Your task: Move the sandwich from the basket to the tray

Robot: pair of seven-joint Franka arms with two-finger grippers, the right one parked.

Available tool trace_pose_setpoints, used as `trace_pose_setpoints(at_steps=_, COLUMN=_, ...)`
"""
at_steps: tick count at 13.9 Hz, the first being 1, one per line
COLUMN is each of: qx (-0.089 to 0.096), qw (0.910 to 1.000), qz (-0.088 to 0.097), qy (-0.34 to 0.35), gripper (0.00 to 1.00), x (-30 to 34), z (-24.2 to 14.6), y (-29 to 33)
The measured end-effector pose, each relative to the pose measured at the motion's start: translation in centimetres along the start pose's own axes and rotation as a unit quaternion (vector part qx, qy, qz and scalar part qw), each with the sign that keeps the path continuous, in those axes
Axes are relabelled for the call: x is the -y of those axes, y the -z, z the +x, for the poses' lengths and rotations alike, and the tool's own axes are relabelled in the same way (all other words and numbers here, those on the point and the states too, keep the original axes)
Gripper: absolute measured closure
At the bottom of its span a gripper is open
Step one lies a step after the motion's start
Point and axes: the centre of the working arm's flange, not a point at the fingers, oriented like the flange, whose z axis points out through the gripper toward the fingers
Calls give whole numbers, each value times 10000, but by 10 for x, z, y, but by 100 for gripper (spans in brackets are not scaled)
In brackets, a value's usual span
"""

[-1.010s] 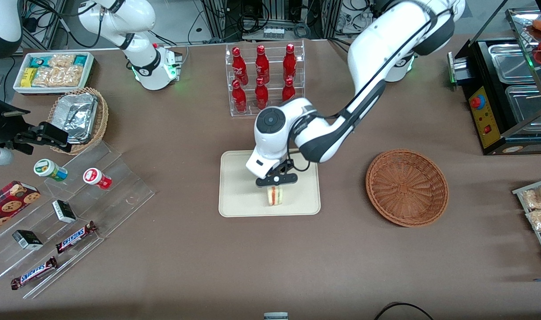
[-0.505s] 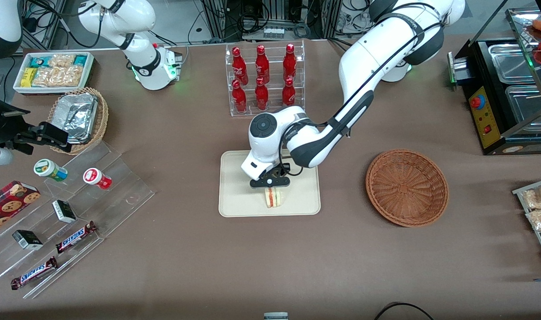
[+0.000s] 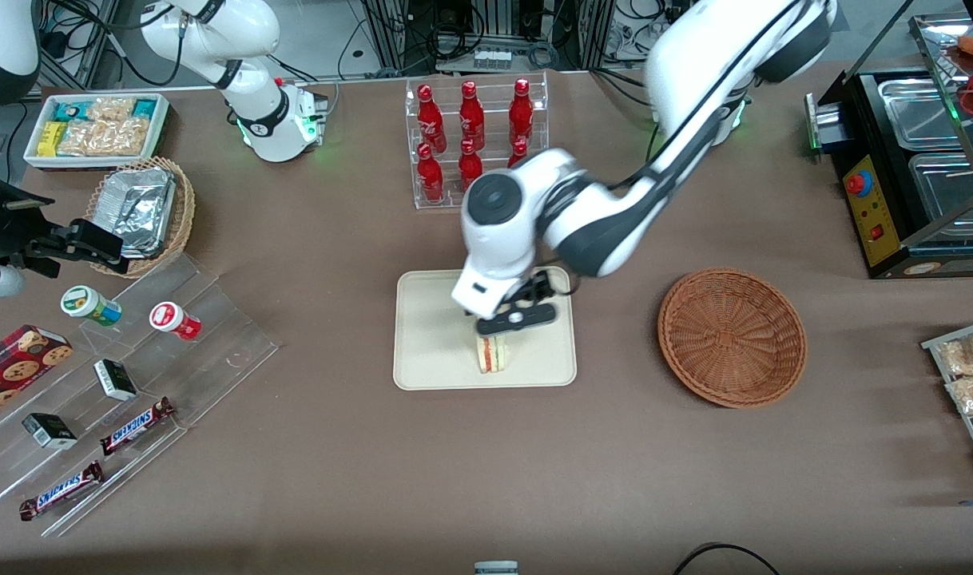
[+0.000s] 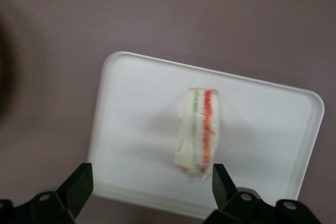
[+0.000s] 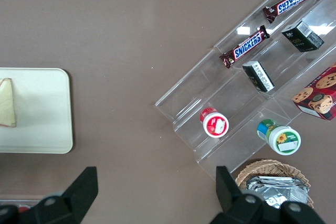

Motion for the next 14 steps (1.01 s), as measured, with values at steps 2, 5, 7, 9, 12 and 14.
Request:
trace_pose_setpoints(at_steps=2, qx=48, qw=9987, qz=164, qy=472, gripper=0, x=61, z=37, y=56)
trace_pose_setpoints(at_steps=5, qx=180, qw=9969, qz=497, qy=580, gripper=0, x=149, z=82, y=90)
trace_pose_setpoints(at_steps=7, qx=326, qw=9963, qz=634, qy=473, gripper=0, x=190, z=104, y=88)
trace_pose_setpoints(at_steps=9, qx=524, qw=9967, qz=510, qy=359, gripper=0, x=226, z=122, y=91)
trace_pose_setpoints(at_steps=12, qx=733, qw=9972, qz=174, qy=-43, gripper=0, x=293, z=144, y=110)
trace_pose_setpoints(at_steps=14, qx=754, qw=9968, qz=121, qy=-247, gripper=0, x=328, z=146, y=118)
